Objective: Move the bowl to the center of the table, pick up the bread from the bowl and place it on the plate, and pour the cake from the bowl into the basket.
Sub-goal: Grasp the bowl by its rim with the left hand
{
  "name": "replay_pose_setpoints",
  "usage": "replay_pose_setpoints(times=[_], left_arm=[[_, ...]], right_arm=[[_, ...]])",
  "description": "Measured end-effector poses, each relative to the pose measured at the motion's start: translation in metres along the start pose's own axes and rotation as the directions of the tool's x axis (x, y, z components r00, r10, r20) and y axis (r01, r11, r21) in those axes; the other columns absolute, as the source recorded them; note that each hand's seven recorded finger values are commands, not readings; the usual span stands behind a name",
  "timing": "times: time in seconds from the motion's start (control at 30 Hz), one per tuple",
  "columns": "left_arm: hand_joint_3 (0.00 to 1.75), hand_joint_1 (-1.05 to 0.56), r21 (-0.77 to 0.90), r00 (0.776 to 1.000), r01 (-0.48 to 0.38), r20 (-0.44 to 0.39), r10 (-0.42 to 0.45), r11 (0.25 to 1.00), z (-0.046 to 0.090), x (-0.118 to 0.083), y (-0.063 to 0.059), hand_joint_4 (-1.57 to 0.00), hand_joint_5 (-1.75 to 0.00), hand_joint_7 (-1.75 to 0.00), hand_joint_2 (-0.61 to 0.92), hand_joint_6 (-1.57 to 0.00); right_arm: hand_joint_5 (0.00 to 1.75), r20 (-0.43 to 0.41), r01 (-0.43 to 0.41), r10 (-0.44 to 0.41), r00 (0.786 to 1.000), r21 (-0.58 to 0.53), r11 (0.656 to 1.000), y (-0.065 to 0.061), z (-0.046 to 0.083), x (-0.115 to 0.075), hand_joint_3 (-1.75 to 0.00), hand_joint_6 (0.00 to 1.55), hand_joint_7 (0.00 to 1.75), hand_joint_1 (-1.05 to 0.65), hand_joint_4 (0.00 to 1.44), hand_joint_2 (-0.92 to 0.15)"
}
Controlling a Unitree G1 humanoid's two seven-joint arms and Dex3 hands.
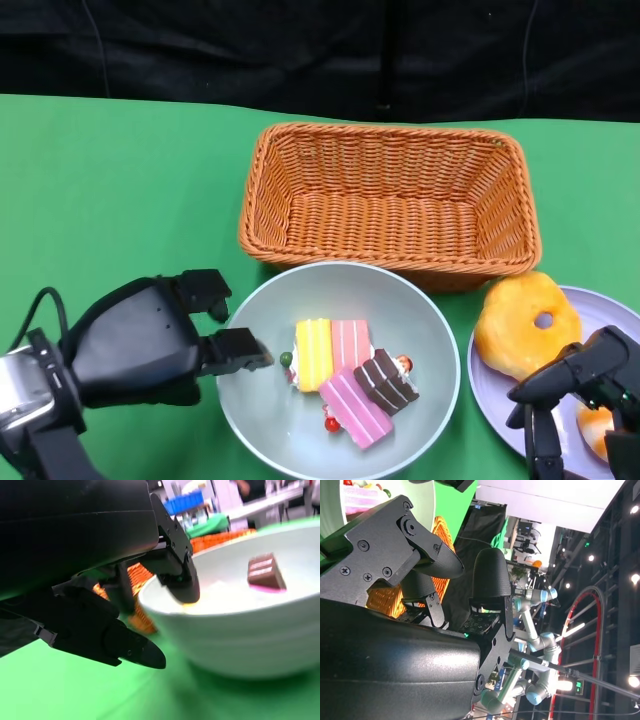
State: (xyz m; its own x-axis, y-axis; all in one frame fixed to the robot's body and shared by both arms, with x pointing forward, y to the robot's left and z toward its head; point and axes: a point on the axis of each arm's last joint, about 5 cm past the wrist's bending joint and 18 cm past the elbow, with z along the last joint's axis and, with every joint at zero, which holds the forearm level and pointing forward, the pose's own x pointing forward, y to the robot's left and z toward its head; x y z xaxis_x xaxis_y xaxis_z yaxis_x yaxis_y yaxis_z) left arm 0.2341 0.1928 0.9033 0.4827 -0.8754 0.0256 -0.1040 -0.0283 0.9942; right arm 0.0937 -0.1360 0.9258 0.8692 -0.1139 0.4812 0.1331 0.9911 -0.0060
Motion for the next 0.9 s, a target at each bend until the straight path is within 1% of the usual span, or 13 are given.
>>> replay_pose_setpoints(times=[0.07,0.1,0.13,0.17,0.27,0.33,0.37,0.43,0.57,0.63,0.73,0.9], left_arm=[[0.0,-0.5,0.014,1.0,0.025,-0.019,-0.024,1.0,0.001,-0.003,0.003,0.0,-0.36,-0.04,0.83,-0.21],[0.01,-0.52,0.014,0.999,0.039,-0.028,-0.039,0.999,0.002,-0.005,0.004,0.0,-0.29,-0.04,0.83,-0.18],[0.01,-0.57,0.014,0.998,0.049,-0.037,-0.048,0.999,0.003,-0.005,0.006,0.0,-0.21,-0.02,0.83,-0.14],[0.0,-0.63,0.011,0.997,0.061,-0.046,-0.061,0.998,0.005,-0.006,0.007,0.0,-0.15,-0.02,0.83,-0.12],[0.01,-0.74,-0.003,0.994,0.095,-0.06,-0.095,0.996,0.01,-0.009,0.012,0.0,-0.06,-0.01,0.83,-0.08],[0.01,-0.78,-0.001,0.991,0.116,-0.064,-0.115,0.993,0.011,-0.011,0.015,0.0,-0.02,0.0,0.84,-0.06],[0.01,-0.82,0.002,0.99,0.122,-0.064,-0.122,0.993,0.011,-0.012,0.017,0.0,-0.01,0.0,0.85,-0.04],[0.01,-0.84,0.0,0.99,0.122,-0.067,-0.122,0.992,0.012,-0.015,0.02,0.0,0.0,0.0,0.86,-0.02],[0.0,-0.78,-0.021,0.993,0.106,-0.042,-0.106,0.994,0.016,-0.02,0.023,-0.1,-0.06,-0.04,0.85,-0.09],[0.0,-0.74,-0.03,0.996,0.09,-0.013,-0.091,0.995,0.02,-0.023,0.023,-0.18,-0.1,-0.07,0.84,-0.16],[0.0,-0.69,-0.049,0.998,0.064,0.022,-0.063,0.997,0.027,-0.024,0.021,-0.24,-0.16,-0.08,0.84,-0.21],[0.01,-0.63,-0.067,0.999,0.044,0.026,-0.042,0.997,0.033,-0.019,0.017,-0.29,-0.25,-0.08,0.87,-0.27]], right_arm=[[1.64,0.002,-0.003,0.003,1.0,0.001,1.0,0.0,0.0,0.0,-1.36,0.69,1.4,-0.02,0.73,-0.42],[1.64,0.002,-0.003,0.003,1.0,0.001,1.0,0.0,0.0,0.0,-1.37,0.69,1.4,-0.02,0.73,-0.42],[1.64,0.002,-0.004,0.004,1.0,0.0,1.0,0.0,0.0,0.0,-1.37,0.69,1.4,-0.02,0.73,-0.42],[1.64,0.003,-0.003,0.003,1.0,0.0,1.0,0.0,0.0,0.0,-1.38,0.7,1.41,-0.02,0.73,-0.41],[1.65,0.004,-0.004,0.004,1.0,-0.003,1.0,0.0,0.0,0.0,-1.41,0.7,1.42,-0.02,0.73,-0.41],[1.65,0.004,-0.003,0.003,1.0,-0.005,1.0,-0.001,0.0,0.001,-1.41,0.69,1.42,-0.02,0.73,-0.4],[1.65,0.003,-0.004,0.004,1.0,-0.005,1.0,-0.001,0.0,0.0,-1.41,0.69,1.42,-0.02,0.73,-0.4],[1.64,0.002,-0.006,0.006,1.0,-0.004,1.0,0.0,0.0,0.0,-1.42,0.69,1.42,-0.01,0.73,-0.39],[1.64,0.002,-0.007,0.007,1.0,-0.003,1.0,0.0,0.0,0.0,-1.42,0.69,1.42,-0.02,0.73,-0.39],[1.64,0.002,-0.008,0.008,1.0,-0.005,1.0,-0.001,0.0,0.0,-1.42,0.69,1.42,-0.01,0.73,-0.39],[1.64,0.002,-0.012,0.012,1.0,-0.007,1.0,-0.001,0.0,0.0,-1.41,0.69,1.41,-0.01,0.73,-0.39],[1.63,0.002,-0.014,0.014,1.0,-0.005,1.0,-0.001,0.0,0.0,-1.4,0.69,1.41,-0.02,0.74,-0.39]])
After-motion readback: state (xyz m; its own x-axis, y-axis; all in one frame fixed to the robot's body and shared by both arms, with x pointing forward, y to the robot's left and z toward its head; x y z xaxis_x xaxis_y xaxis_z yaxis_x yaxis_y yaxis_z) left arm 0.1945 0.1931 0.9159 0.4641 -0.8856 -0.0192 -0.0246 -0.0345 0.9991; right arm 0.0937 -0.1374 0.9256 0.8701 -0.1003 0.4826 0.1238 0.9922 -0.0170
